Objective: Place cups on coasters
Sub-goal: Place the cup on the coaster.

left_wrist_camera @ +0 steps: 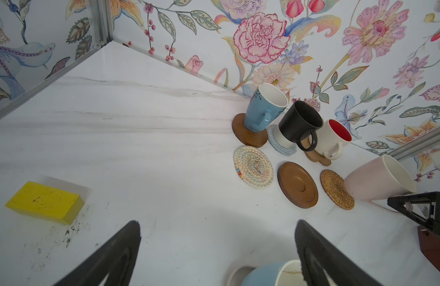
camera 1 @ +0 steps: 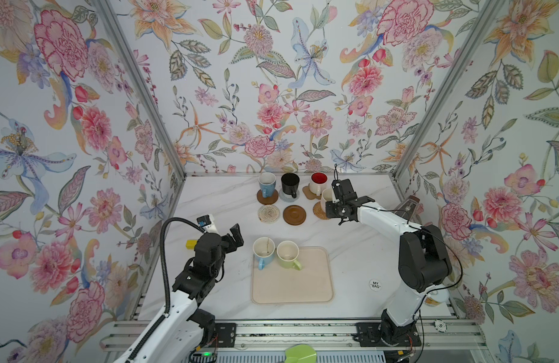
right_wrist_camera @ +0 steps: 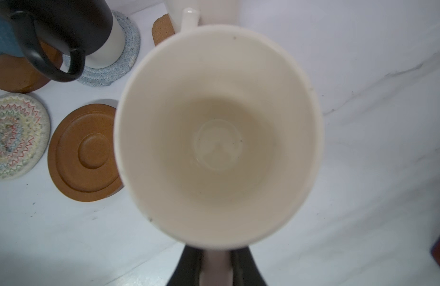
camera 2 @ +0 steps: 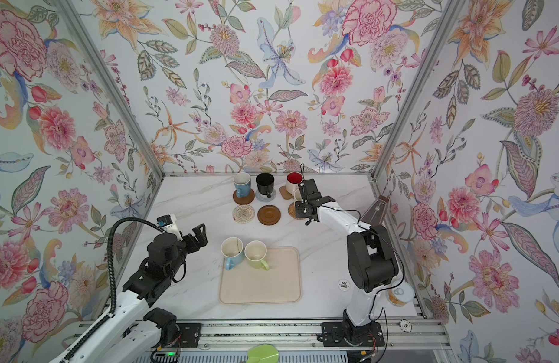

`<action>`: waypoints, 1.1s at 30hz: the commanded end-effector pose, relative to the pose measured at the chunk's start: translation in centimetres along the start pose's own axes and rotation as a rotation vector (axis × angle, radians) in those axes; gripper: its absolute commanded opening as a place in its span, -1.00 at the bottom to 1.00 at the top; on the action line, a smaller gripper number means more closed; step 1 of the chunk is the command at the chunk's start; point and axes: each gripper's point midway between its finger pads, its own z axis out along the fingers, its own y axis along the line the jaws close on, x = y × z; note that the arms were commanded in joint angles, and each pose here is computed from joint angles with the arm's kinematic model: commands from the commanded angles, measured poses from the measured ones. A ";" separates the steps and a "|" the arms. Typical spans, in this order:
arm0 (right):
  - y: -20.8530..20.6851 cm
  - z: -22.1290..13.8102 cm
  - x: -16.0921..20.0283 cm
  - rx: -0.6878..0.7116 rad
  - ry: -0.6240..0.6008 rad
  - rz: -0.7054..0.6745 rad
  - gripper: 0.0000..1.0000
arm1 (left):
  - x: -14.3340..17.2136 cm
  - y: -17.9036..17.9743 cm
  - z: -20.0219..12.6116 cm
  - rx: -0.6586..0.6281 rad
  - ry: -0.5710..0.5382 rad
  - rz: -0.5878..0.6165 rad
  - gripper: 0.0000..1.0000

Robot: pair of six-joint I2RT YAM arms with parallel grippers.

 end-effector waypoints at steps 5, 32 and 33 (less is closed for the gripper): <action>0.4 -0.4 -3.5 -0.020 -0.092 0.000 -1.00 | -0.4 0.2 0.0 -0.022 -0.009 -0.006 0.98; 1.2 0.5 -1.6 -0.013 -0.046 -0.030 -1.00 | -0.2 0.1 0.3 -0.019 -0.007 -0.009 0.98; 1.2 0.5 -1.6 -0.013 -0.046 -0.030 -1.00 | -0.2 0.1 0.3 -0.018 -0.007 -0.010 0.98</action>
